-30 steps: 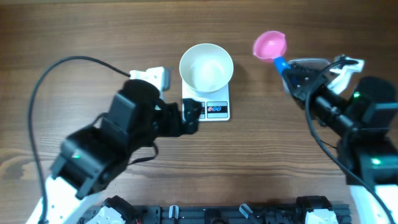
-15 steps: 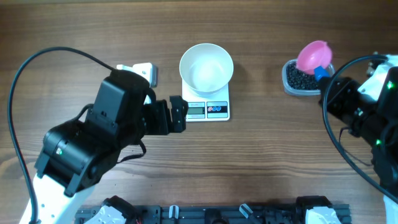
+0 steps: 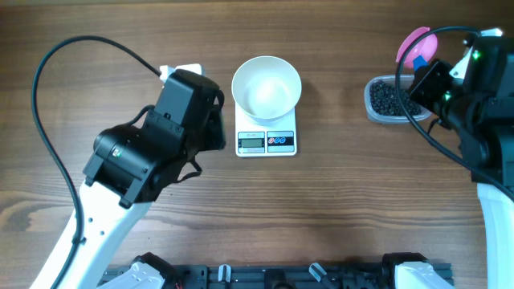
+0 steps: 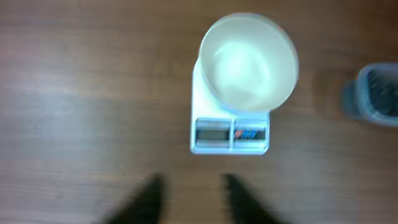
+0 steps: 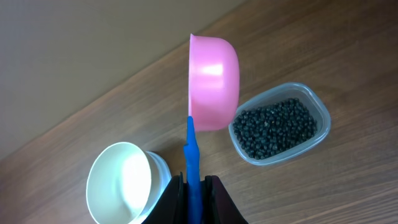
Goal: Scoop item into bowl and weigh 150g on scale
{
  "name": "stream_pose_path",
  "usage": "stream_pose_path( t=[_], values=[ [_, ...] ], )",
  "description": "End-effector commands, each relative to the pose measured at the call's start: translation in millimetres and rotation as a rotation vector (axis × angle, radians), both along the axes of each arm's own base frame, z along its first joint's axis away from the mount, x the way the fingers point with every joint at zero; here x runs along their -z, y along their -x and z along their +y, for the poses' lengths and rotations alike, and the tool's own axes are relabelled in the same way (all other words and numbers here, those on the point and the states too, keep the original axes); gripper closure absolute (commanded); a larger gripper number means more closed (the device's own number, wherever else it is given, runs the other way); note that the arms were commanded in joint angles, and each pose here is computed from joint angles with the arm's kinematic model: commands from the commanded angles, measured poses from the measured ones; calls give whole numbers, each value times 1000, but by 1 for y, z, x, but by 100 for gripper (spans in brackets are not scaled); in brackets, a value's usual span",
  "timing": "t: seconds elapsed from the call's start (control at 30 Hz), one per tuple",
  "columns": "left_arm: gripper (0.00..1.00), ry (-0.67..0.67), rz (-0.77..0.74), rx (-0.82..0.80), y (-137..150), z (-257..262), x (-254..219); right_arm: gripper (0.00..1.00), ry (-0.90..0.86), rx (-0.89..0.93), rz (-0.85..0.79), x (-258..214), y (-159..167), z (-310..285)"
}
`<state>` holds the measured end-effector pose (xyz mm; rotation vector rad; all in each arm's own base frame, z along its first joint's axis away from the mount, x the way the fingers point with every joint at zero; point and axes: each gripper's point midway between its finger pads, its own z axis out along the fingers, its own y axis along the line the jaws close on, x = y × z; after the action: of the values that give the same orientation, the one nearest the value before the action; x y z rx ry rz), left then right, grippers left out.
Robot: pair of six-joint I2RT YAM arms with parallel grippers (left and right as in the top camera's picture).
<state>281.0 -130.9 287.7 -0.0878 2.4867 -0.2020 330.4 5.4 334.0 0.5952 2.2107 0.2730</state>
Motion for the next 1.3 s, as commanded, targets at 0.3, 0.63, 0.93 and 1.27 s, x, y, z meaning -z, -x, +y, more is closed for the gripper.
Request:
stream_pose_path(
  t=[0.3,0.63,0.93,1.27],
  values=[
    [96,-100,99,252,-35,-48,53,96,23,44,-108,-26,-11,-9],
    [96,-210,193,549,-26,-85,115,96,174,48,-239,-51,-43,-23],
    [96,-170,171,582,-27,-97,161,96,190,32,-227,-48,-44,-22],
    [96,-152,155,596,-37,-113,207,96,192,27,-177,-37,-38,-23]
  ],
)
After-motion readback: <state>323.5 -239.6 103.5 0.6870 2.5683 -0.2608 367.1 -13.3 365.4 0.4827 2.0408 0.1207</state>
